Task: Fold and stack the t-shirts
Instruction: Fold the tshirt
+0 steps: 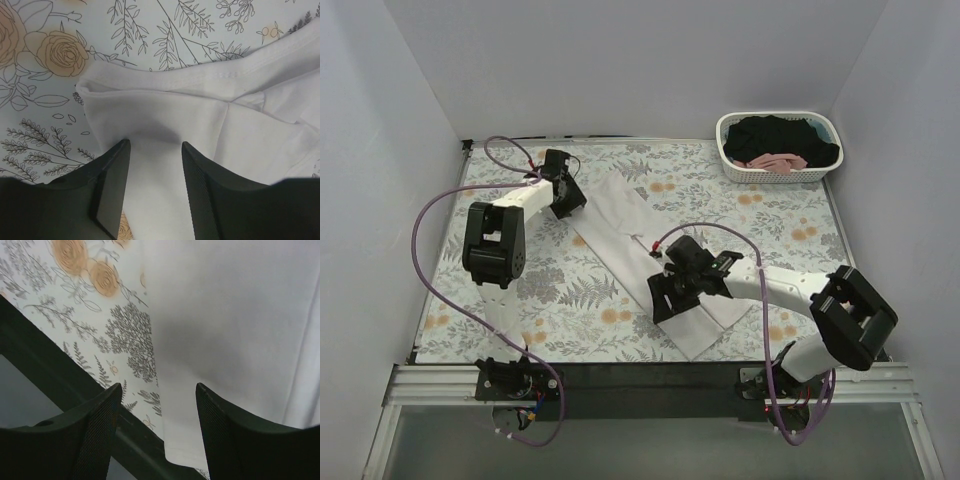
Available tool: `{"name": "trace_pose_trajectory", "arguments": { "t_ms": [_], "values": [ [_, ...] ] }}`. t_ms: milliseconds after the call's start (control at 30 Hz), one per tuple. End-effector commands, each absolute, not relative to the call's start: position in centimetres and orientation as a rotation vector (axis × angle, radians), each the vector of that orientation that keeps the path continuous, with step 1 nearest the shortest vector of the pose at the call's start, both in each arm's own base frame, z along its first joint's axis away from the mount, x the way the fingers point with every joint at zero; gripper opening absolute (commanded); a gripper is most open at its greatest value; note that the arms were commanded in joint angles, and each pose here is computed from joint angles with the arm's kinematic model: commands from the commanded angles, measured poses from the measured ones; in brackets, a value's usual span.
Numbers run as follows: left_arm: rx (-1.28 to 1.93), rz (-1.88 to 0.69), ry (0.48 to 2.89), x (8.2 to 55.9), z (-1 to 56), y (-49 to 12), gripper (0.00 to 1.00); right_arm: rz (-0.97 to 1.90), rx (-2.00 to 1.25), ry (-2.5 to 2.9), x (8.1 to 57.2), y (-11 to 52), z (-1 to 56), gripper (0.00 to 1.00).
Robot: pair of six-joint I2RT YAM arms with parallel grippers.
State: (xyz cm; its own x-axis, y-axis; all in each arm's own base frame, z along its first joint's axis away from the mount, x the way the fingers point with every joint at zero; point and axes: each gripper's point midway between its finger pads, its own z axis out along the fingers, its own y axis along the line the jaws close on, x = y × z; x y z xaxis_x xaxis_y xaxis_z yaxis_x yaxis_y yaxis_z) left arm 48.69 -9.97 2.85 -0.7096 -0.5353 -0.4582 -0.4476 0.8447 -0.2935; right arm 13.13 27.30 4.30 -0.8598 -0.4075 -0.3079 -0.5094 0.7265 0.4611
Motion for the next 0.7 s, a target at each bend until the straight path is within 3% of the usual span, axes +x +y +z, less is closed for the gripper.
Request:
{"name": "trace_pose_trajectory", "arguments": {
  "t_ms": [0,133,200,267,300,367,467,667],
  "values": [
    [-0.673,-0.194,2.407,49.7,6.6,-9.1,0.46,0.868,-0.811,2.613,15.9,30.4,8.1,0.67],
    [-0.642,-0.262,2.223,49.0,15.4,-8.6,0.58,0.899,-0.883,2.476,20.2,33.3,11.1,0.68],
    [-0.622,-0.279,2.129,47.0,19.9,-7.9,0.64,0.911,-0.924,2.405,22.8,35.3,12.3,0.68],
    [-0.617,-0.267,2.126,44.4,19.9,-7.4,0.68,0.937,-0.953,2.314,25.2,37.5,14.5,0.67],
    [-0.600,-0.281,2.069,42.7,22.2,-6.9,0.70,0.931,-0.970,2.333,26.1,38.2,13.1,0.67],
    [-0.587,-0.281,2.059,40.4,22.4,-6.7,0.71,0.960,-0.996,2.238,28.6,40.4,15.0,0.67],
    [-0.566,-0.269,2.133,35.3,18.3,-6.3,0.73,0.964,-1.006,2.207,31.9,42.9,13.3,0.67],
    [-0.535,-0.306,2.155,30.5,15.3,-6.2,0.74,0.978,-0.960,2.154,37.2,45.9,10.1,0.67]
  ]
}}
